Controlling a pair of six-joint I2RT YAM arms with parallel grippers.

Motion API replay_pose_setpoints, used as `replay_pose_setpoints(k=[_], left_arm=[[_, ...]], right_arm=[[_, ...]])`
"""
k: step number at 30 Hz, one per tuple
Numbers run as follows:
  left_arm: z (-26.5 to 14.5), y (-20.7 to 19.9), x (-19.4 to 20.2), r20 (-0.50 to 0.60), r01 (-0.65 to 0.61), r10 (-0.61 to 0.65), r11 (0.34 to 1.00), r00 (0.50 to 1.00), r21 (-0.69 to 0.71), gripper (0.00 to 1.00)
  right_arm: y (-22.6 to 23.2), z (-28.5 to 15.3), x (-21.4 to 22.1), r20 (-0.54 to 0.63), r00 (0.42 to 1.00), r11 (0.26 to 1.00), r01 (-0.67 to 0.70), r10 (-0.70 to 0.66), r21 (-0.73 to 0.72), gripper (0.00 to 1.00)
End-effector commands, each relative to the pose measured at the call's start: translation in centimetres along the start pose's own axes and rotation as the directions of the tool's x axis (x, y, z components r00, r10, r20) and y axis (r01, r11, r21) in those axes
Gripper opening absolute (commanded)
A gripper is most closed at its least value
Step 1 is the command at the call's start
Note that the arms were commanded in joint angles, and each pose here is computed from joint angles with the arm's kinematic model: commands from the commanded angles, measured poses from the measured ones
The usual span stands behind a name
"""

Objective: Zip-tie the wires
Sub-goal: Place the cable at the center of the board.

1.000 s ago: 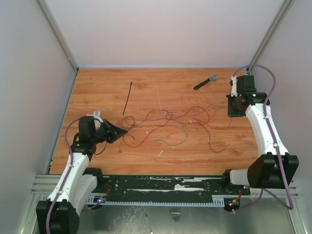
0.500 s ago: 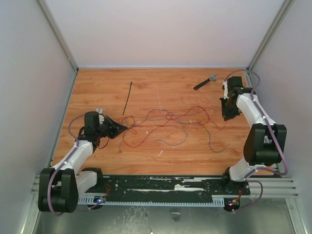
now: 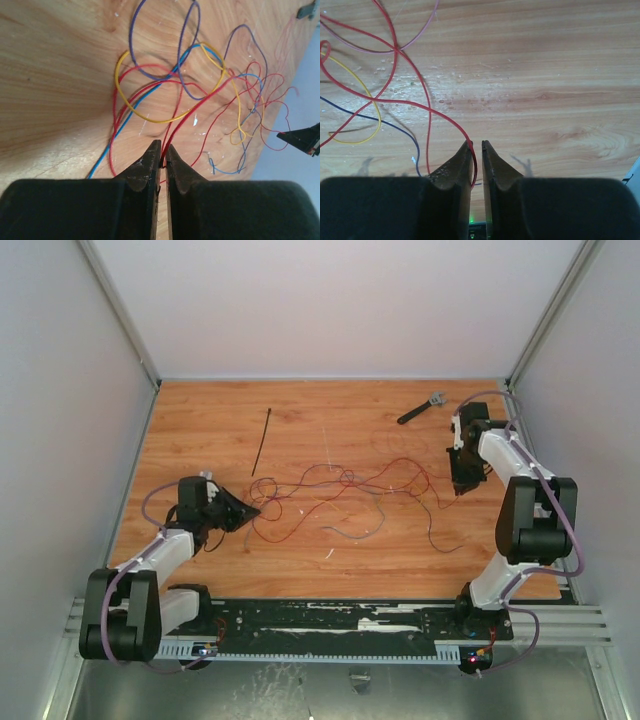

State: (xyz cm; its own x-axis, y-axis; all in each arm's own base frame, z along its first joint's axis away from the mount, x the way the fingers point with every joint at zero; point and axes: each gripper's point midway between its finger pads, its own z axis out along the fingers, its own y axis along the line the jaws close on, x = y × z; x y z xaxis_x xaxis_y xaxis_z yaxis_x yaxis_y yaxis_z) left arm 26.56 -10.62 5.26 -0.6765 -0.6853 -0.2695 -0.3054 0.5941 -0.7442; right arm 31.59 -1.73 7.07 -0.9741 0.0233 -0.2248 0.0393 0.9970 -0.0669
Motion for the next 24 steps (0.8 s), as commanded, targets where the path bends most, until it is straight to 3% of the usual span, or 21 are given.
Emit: replay_pose_setpoints(k=[1, 14, 24], left_arm=[[0.3, -0.1, -0.5, 0.022, -0.041, 0.040, 0.999, 0.999, 0.020, 0.15], [0.2, 0.3, -0.6, 0.036, -0.063, 0.062, 0.998, 0.997, 0.006, 0.28], [-1.2, -0.5, -2.7, 0.116, -0.130, 0.134, 0.991, 0.984, -0.041, 0.45]], right_arm=[[0.3, 0.7, 0.4, -0.013, 1.000, 1.000, -0.002, 0.002, 0.001, 0.15], [-0.2, -1.3, -0.8, 0.063, 0.998, 1.000, -0.013, 0.011, 0.019, 0.40], [-1.5, -6.0, -3.5, 0.229, 0.973, 0.996, -0.048, 0.030, 0.073, 0.64]])
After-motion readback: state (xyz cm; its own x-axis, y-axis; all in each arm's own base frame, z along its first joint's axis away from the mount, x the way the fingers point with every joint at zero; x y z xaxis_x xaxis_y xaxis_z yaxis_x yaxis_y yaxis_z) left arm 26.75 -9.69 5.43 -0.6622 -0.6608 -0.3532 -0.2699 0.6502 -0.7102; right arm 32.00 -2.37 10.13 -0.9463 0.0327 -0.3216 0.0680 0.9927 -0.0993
